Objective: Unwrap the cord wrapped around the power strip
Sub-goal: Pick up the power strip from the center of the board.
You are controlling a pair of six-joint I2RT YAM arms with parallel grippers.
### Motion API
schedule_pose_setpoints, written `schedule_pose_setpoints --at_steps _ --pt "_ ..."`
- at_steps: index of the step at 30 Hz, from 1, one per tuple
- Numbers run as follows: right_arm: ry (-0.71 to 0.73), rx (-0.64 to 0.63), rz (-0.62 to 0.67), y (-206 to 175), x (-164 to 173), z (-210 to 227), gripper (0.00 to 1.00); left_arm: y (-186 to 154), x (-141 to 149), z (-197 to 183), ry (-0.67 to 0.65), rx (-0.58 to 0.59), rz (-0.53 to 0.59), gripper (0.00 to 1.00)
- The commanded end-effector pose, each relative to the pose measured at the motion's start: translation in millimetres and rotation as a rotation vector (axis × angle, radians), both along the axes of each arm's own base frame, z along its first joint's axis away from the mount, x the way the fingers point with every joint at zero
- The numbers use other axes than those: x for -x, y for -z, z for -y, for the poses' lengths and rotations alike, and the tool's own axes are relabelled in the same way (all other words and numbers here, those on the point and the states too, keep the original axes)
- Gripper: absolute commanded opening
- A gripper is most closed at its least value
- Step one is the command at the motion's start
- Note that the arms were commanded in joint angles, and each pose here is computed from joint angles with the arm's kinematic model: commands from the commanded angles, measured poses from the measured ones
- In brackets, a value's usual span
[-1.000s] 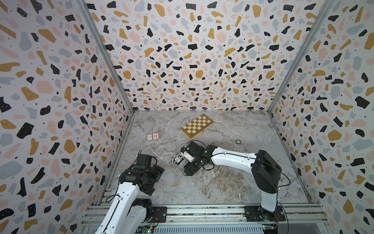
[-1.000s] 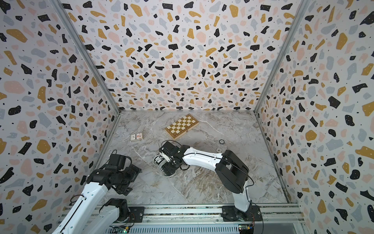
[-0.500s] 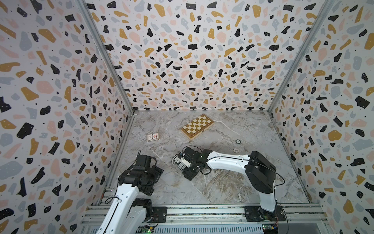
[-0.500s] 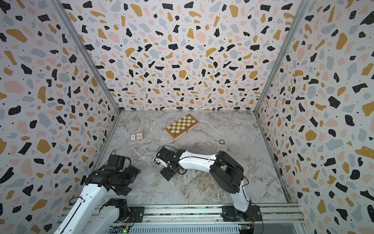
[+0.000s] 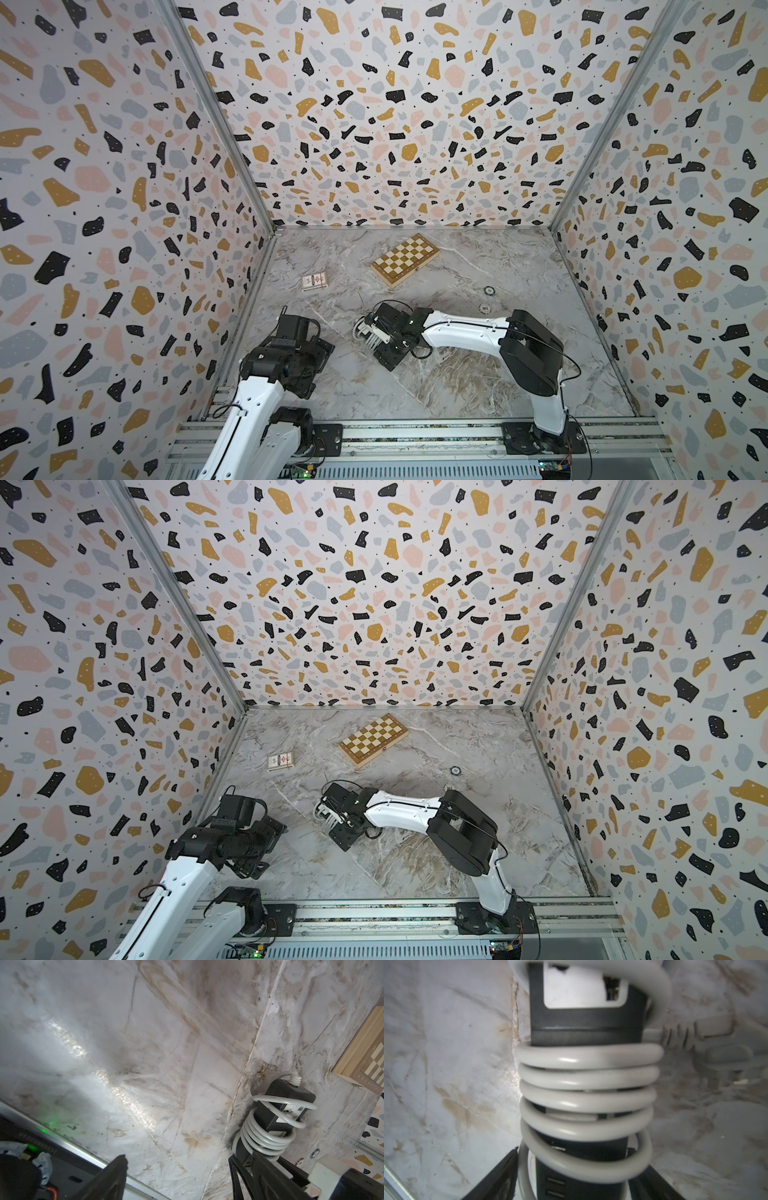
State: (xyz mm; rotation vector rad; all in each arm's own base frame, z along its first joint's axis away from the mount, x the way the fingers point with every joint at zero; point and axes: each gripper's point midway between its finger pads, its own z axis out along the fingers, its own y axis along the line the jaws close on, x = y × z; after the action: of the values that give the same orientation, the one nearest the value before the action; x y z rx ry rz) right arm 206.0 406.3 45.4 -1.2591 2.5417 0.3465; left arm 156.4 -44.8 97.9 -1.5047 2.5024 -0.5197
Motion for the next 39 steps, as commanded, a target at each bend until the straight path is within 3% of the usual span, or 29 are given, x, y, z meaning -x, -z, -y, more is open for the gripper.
schedule_pose_setpoints --at_steps 1,4,8,15,21,26,31,34,39 --pt "0.008 0.01 0.024 -5 -7 -2 0.85 -10 -3 -3 0.011 -0.025 0.019 0.93" --pt "0.0 0.027 0.016 3 -7 -2 0.84 -11 -3 -4 0.01 -0.03 0.024 0.93" --pt "-0.015 0.044 -0.001 14 -5 -2 0.72 -13 -5 -5 0.013 -0.036 0.032 0.92" --pt "-0.035 0.009 0.047 -4 -10 -6 0.31 -22 -12 -3 0.073 -0.05 0.085 0.88" --pt "-0.041 -0.132 0.127 -63 -14 -14 0.09 -56 -41 10 0.214 -0.043 0.326 0.87" --pt "-0.027 -0.235 0.184 -117 -15 -6 0.01 -109 -67 34 0.333 0.021 0.602 0.88" --pt "0.068 -0.314 0.193 -157 -27 25 0.0 -162 -85 54 0.394 0.11 0.816 0.9" --pt "0.123 -0.357 0.22 -180 -37 45 0.0 -186 -87 64 0.438 0.155 0.874 0.92" --pt "0.155 -0.418 0.253 -209 -42 62 0.0 -194 -87 76 0.484 0.189 0.863 0.95"
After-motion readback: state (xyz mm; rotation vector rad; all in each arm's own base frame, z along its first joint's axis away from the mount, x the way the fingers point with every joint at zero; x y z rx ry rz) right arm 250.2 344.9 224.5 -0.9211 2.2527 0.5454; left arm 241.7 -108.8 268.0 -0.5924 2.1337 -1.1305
